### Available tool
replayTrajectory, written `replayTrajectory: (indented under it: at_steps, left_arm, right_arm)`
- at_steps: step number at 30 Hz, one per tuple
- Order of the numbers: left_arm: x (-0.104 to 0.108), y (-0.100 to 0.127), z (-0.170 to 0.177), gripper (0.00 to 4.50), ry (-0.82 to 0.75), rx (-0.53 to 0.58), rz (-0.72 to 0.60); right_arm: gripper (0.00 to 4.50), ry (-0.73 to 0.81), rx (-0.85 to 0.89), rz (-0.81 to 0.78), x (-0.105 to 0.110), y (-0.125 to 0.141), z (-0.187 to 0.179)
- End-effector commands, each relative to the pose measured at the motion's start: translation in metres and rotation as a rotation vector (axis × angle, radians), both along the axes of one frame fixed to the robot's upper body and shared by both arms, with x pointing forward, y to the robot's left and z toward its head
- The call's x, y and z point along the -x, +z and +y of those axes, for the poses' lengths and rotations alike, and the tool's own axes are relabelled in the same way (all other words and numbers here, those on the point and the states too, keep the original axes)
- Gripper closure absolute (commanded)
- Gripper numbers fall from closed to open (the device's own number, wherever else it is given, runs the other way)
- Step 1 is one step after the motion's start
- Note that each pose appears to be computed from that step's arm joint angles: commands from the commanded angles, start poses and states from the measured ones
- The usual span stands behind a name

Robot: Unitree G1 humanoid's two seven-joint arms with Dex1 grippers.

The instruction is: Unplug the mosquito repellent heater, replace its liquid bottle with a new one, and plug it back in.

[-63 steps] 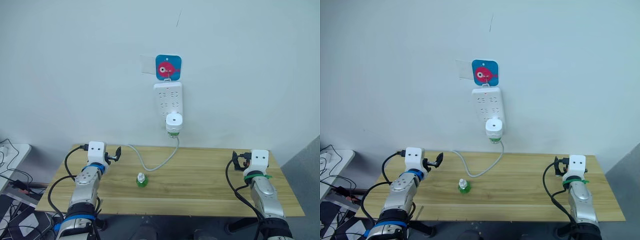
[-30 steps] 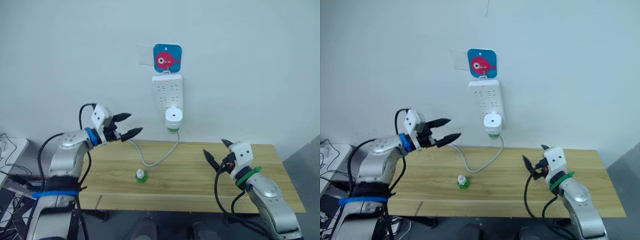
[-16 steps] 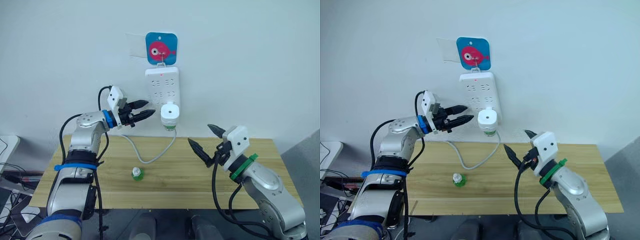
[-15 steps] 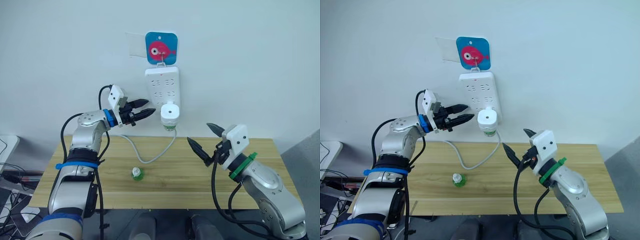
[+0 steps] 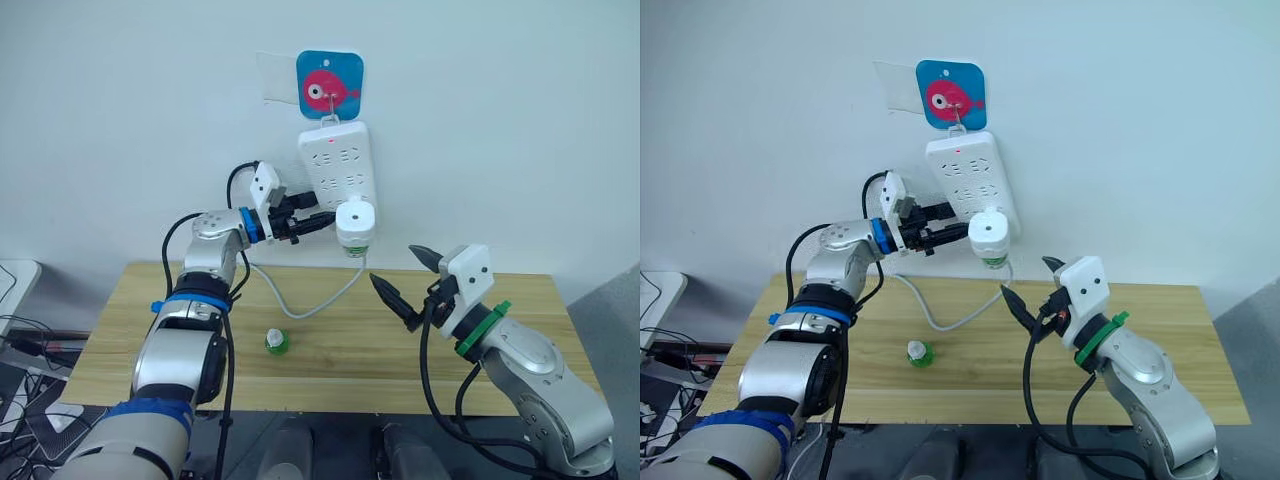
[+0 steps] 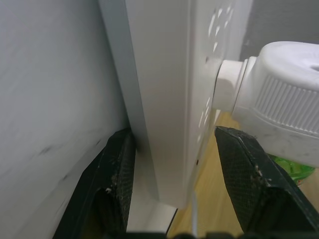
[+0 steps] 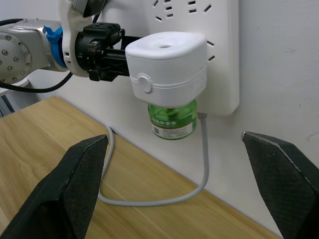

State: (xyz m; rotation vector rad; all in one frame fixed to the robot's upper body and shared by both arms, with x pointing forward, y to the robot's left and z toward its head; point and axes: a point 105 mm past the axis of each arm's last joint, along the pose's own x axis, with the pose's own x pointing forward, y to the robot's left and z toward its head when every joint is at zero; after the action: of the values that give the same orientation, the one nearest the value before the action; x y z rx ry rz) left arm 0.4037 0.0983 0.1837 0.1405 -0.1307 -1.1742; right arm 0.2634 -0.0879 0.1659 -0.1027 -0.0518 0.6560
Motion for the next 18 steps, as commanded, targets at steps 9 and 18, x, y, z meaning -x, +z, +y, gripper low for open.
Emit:
replayTrajectory:
  at_steps: [9, 18]
  left_arm:
    - [0.019, 0.016, -0.012, 1.88, -0.154, 0.012, 0.031]
    - [0.017, 0.022, -0.013, 2.06, -0.132, 0.028, 0.032]
  right_arm:
    - [0.00, -0.003, -0.028, -0.027, 0.008, 0.009, 0.002]
    - [0.00, -0.010, -0.050, -0.023, 0.006, 0.012, 0.007]
